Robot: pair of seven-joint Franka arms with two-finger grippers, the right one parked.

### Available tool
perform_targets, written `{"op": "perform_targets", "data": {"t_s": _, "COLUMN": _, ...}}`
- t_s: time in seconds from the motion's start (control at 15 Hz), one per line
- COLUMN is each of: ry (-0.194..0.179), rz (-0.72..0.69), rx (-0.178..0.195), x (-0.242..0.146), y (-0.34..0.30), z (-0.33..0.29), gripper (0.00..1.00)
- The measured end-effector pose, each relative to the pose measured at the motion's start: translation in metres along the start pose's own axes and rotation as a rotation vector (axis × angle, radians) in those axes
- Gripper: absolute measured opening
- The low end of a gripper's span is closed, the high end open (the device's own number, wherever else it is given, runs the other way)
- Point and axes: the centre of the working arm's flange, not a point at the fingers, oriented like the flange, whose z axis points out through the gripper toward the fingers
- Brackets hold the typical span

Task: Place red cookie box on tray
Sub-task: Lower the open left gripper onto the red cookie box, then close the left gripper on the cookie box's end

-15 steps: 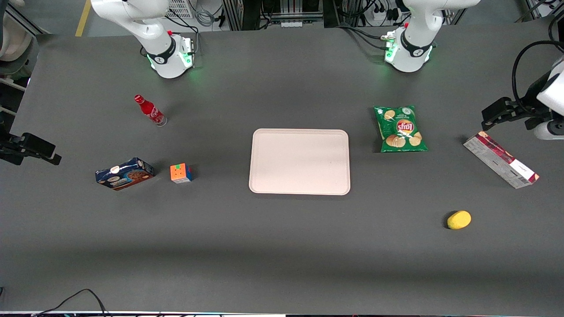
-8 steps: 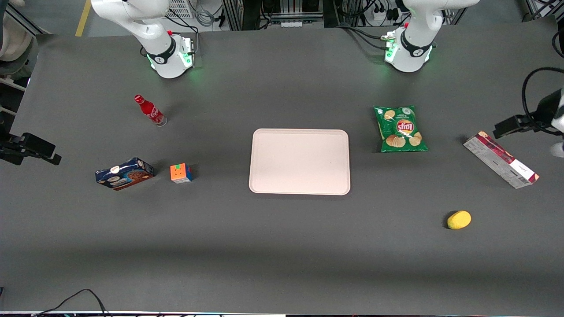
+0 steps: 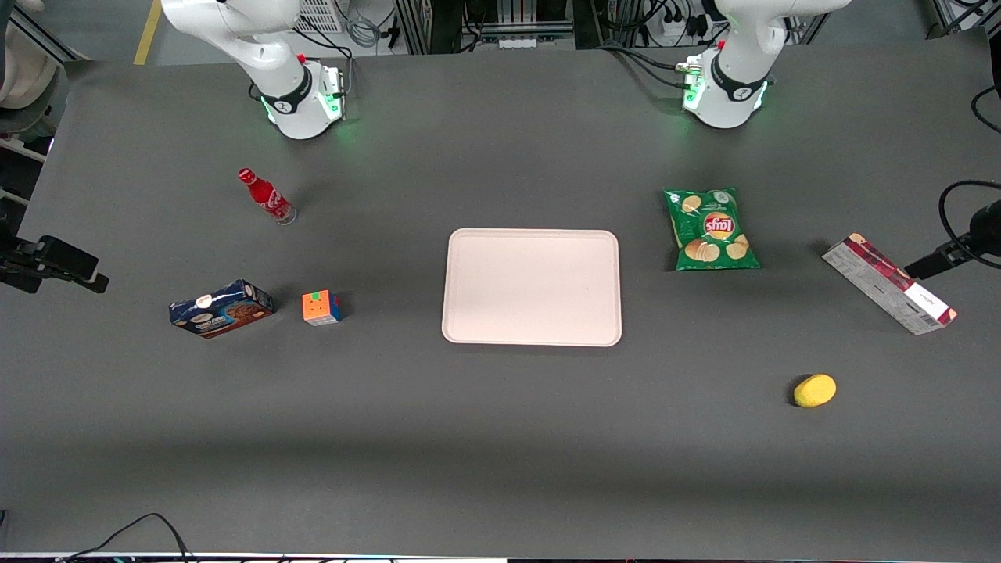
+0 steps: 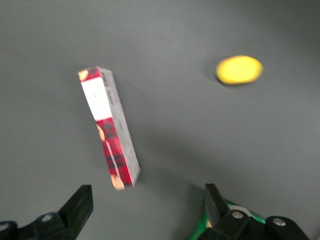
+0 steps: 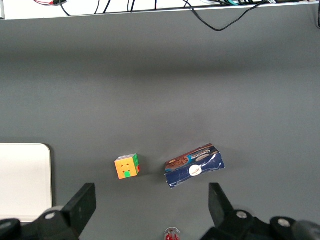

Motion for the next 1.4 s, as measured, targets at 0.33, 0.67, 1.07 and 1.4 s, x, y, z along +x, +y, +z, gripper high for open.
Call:
{"op": "perform_targets", "data": {"t_s": 0.33, "ry": 0.063, "rz": -0.076, "rx": 0.012, "x": 0.013, "y": -0.044, "z": 0.078, "gripper": 1.00}}
{"op": "perform_targets", "data": {"t_s": 0.67, "ry": 0.049, "rz": -0.119, "rx": 0.032, "x": 0.008, "y": -0.069, "z": 0.139, "gripper": 1.00}}
{"op": "perform_targets", "data": {"t_s": 1.07, "ry": 0.064, "rz": -0.156, "rx": 0.017, "x": 0.002, "y": -0.076, "z": 0.184, "gripper": 1.00}}
{"op": "perform_targets", "data": {"t_s": 1.4, "ry": 0.052, "rz": -0.166, "rx": 0.006, "x": 0.004, "y": -0.082, "z": 0.205, "gripper": 1.00}}
